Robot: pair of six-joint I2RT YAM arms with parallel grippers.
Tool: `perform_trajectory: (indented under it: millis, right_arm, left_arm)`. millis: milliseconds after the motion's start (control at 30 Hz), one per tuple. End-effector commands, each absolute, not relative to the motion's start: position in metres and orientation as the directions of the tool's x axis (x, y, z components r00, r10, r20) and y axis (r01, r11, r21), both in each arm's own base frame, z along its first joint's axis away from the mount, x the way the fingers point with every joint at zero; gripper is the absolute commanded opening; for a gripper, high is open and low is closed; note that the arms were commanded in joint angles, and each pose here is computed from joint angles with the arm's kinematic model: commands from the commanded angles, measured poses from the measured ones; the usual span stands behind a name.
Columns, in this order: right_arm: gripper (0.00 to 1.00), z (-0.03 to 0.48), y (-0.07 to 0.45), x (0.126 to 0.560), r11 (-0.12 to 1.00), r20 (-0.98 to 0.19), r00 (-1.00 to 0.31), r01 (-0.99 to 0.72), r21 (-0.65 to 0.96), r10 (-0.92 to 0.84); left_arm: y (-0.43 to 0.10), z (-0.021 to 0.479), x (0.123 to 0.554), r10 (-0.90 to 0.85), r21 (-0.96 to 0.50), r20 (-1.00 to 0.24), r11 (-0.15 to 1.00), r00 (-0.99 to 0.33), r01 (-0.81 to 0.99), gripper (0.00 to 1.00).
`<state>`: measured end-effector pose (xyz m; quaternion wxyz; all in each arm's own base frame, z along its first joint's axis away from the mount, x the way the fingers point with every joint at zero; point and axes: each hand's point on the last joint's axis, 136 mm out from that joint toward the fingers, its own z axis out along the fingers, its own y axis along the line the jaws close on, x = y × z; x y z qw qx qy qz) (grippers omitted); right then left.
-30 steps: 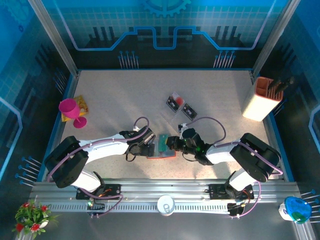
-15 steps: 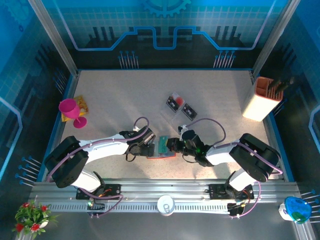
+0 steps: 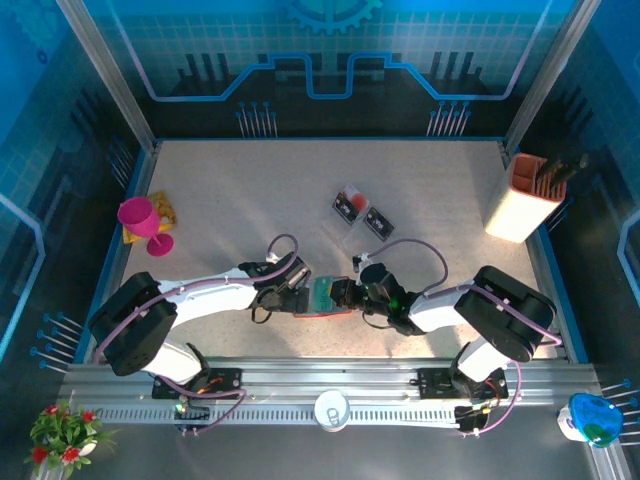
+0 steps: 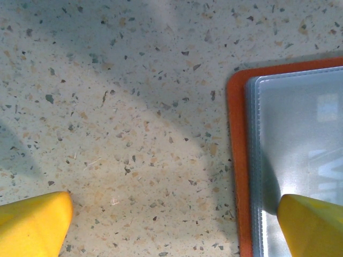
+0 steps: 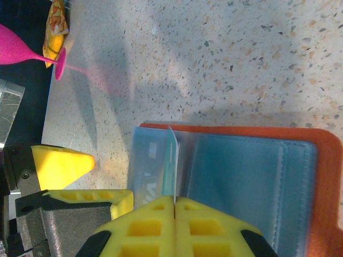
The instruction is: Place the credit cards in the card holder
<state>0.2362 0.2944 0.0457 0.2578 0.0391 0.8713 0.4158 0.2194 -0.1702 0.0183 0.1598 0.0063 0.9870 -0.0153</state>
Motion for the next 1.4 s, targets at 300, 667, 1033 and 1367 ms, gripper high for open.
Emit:
perform_trajectory:
  millis: [300, 667, 1033, 1367]
  right_arm:
    - [0.00, 0.032, 0.287, 0.224, 0.684, -0.400, -0.877, -0.120, 0.720, 0.267]
    - [0.00, 0.027, 0.285, 0.220, 0.693, -0.384, -0.889, -0.112, 0.712, 0.251]
    - [0.00, 0.018, 0.300, 0.222, 0.689, -0.342, -0.914, -0.103, 0.717, 0.220]
    - [0.12, 0.015, 0.313, 0.219, 0.680, -0.309, -0.938, -0.123, 0.722, 0.159]
  left_arm:
    - [-0.156, 0.006, 0.206, 0.022, 0.031, -0.277, 0.999, -0.961, 0.014, 0.99]
    - [-0.155, 0.006, 0.206, 0.020, 0.032, -0.277, 0.999, -0.961, 0.012, 0.99]
    - [-0.156, 0.006, 0.206, 0.020, 0.029, -0.278, 1.000, -0.960, 0.012, 0.99]
    - [-0.162, 0.009, 0.210, 0.002, 0.002, -0.286, 1.000, -0.958, 0.001, 0.99]
